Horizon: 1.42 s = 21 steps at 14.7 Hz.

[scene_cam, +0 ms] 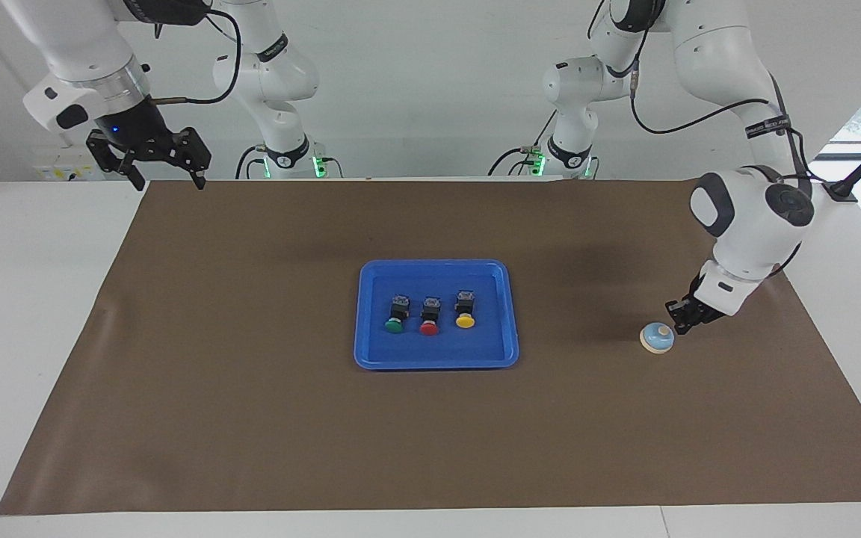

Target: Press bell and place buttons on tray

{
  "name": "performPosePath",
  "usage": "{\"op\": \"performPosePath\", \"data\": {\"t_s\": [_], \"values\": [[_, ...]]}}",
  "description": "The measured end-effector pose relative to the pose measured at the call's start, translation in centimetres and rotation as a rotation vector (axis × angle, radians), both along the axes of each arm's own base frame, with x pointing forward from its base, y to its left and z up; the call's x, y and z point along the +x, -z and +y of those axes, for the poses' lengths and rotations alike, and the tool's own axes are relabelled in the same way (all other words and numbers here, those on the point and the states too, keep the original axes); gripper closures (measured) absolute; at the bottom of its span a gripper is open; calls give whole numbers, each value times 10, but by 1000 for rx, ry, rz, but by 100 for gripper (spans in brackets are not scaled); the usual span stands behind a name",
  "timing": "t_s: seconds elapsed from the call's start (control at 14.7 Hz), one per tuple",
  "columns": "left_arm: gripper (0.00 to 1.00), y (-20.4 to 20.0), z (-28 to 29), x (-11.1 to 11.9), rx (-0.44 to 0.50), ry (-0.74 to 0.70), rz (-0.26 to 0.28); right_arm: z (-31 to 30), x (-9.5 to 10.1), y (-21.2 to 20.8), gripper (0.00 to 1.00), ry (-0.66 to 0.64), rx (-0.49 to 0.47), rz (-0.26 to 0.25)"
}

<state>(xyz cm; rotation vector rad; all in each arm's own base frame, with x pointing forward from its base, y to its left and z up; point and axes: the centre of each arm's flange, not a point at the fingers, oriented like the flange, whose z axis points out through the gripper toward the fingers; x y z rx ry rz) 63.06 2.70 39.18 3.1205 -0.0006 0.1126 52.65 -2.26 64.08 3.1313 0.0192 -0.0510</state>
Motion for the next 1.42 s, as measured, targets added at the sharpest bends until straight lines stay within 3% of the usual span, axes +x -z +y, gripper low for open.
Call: {"op": "performPosePath", "data": {"t_s": [0.2,0.27,0.88,1.15,1.42], "values": [[99,-69,0,-20,6,-1,-3,0,0,0,0,0,0,0],[93,-90,-1,-28,9,0,-9,0,0,0,0,0,0,0],[0,-188,-11,-97,20,11,30,0,0,0,0,0,0,0],[0,-207,-20,-112,22,26,78,0,0,0,0,0,0,0],[0,-210,-23,-114,22,31,91,0,0,0,0,0,0,0]]}}
